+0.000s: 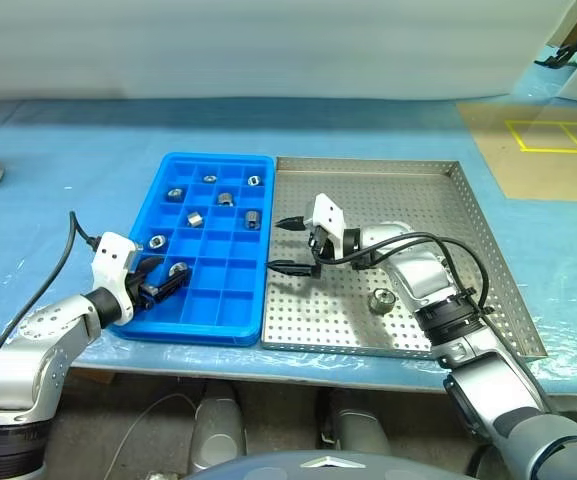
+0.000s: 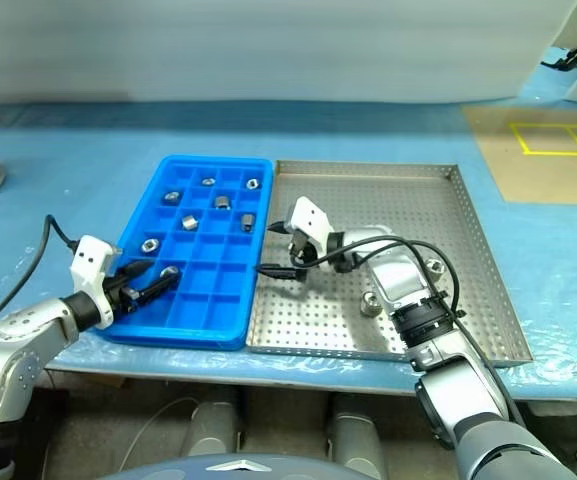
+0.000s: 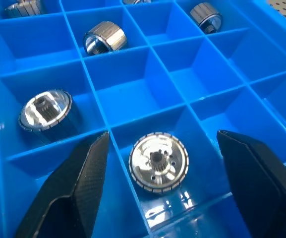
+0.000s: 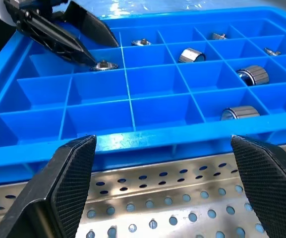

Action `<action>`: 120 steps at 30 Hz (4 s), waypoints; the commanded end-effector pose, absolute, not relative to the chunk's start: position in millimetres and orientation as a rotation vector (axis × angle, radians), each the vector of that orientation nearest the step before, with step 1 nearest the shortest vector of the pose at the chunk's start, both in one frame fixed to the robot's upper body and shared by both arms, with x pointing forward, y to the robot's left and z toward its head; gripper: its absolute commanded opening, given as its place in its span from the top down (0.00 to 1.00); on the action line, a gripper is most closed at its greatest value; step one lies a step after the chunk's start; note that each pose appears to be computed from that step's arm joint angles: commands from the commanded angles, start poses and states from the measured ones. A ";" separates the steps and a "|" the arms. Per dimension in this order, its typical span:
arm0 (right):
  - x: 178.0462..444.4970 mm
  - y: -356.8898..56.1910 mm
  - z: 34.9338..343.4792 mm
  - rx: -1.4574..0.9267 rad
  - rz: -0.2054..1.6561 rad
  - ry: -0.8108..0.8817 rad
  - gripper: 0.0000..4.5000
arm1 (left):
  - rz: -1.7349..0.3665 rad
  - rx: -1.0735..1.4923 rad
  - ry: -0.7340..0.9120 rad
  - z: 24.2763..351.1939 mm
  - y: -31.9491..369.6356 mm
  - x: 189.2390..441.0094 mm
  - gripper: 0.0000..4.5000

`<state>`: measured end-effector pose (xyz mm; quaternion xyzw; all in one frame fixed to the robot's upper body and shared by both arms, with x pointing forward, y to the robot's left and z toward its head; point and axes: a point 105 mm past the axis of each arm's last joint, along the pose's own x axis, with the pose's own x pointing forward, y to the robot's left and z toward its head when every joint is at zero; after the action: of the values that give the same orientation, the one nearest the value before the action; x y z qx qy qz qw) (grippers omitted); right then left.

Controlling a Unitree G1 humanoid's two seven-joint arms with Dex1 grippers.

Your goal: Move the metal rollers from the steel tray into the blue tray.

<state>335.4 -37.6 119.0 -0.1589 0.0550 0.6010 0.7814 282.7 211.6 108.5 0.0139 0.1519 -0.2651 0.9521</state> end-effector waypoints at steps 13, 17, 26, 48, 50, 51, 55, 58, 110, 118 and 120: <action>338.2 -152.8 172.0 -0.366 0.886 0.067 0.00 | -1.142 0.133 0.145 172.6 77.2 330.8 0.19; 321.2 -176.6 170.6 -0.361 0.771 0.086 0.00 | -1.342 0.153 0.201 159.7 44.6 326.9 0.19; 276.5 -199.0 156.5 -0.305 0.573 0.141 0.00 | -1.578 0.180 0.343 124.0 -22.6 328.3 0.19; 252.9 -197.9 151.1 -0.285 0.483 0.201 0.00 | -1.620 0.255 0.441 67.3 -47.9 313.2 0.19; 252.5 -199.0 149.2 -0.282 0.481 0.205 0.00 | -1.599 0.249 0.444 64.1 -48.8 313.7 0.19; 252.2 -199.5 148.5 -0.281 0.480 0.207 0.00 | -1.593 0.253 0.444 62.6 -48.6 313.6 0.19; 251.3 -201.8 145.1 -0.278 0.481 0.215 0.00 | -1.594 0.231 0.411 64.5 -47.1 314.2 0.28; 252.1 -201.5 144.2 -0.279 0.484 0.217 0.00 | -1.538 0.276 0.431 59.0 -44.0 321.0 0.39; 331.3 -44.1 178.7 -0.370 1.299 -0.013 0.00 | -0.937 0.161 0.134 183.5 154.0 300.0 0.52; 327.1 3.8 168.3 -0.406 1.537 -0.041 0.00 | -0.711 0.148 0.208 166.1 198.7 249.2 0.52; 321.4 18.0 172.0 -0.399 1.597 -0.071 0.00 | -0.628 0.137 0.208 162.7 210.4 240.6 0.52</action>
<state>326.7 9.7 158.2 -0.1667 0.0019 0.6950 0.6994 245.8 206.7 148.0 0.0527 0.1325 -0.3277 0.9339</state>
